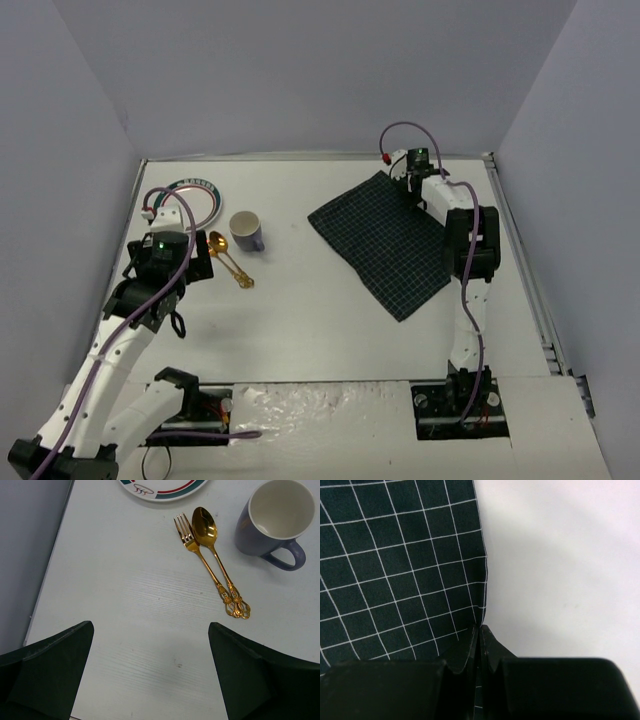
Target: Set the dinner table for one person
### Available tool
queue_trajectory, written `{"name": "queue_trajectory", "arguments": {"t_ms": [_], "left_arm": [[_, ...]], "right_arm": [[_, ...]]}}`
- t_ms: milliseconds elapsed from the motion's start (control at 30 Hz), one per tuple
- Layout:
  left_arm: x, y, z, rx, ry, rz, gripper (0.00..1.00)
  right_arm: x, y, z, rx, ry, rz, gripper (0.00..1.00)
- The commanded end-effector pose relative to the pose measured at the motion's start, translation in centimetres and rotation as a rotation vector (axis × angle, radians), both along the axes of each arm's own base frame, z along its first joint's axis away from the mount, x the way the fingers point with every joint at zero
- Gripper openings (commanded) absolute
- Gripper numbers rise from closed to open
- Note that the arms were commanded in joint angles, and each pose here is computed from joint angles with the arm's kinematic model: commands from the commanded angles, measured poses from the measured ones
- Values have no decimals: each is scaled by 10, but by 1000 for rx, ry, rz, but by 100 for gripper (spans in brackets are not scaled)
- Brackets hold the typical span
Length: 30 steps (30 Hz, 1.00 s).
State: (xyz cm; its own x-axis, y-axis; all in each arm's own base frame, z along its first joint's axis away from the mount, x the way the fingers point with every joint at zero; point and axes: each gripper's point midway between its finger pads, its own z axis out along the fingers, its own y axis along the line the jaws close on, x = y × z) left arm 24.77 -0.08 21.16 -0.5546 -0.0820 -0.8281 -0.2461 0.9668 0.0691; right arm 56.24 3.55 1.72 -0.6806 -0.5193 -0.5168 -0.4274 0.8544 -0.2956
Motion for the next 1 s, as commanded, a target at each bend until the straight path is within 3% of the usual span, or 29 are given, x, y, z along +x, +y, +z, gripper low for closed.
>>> {"name": "queue_trajectory", "arguments": {"t_ms": [0,200,300,433,600,767,800,867,967], "left_arm": [[11,-2,9,-8,-34,-1,97],[14,-5,6,-9,-20,-11,97],[14,-6,6,-11,-21,-15,97],[16,-8,8,-19,-30,-27,97],[21,-24,13,-73,-53,-99,97],[33,-53,28,-161,-77,-204,97],[36,-58,30,-171,-75,-218,97],[47,-75,39,-189,-69,-257,97],[69,-103,43,-187,-49,-299,97]], "right_arm": [[32,-17,34,-78,-108,-24,0],[62,-22,41,-116,-168,-34,4],[68,-22,43,-92,-186,-64,18],[73,-20,83,13,-268,-142,41],[38,-34,124,163,-305,-305,61],[-25,-70,136,360,-326,-537,69],[-33,-68,157,427,-372,-548,72],[-58,-72,144,468,-358,-587,79],[-78,-79,155,551,-385,-628,79]]}}
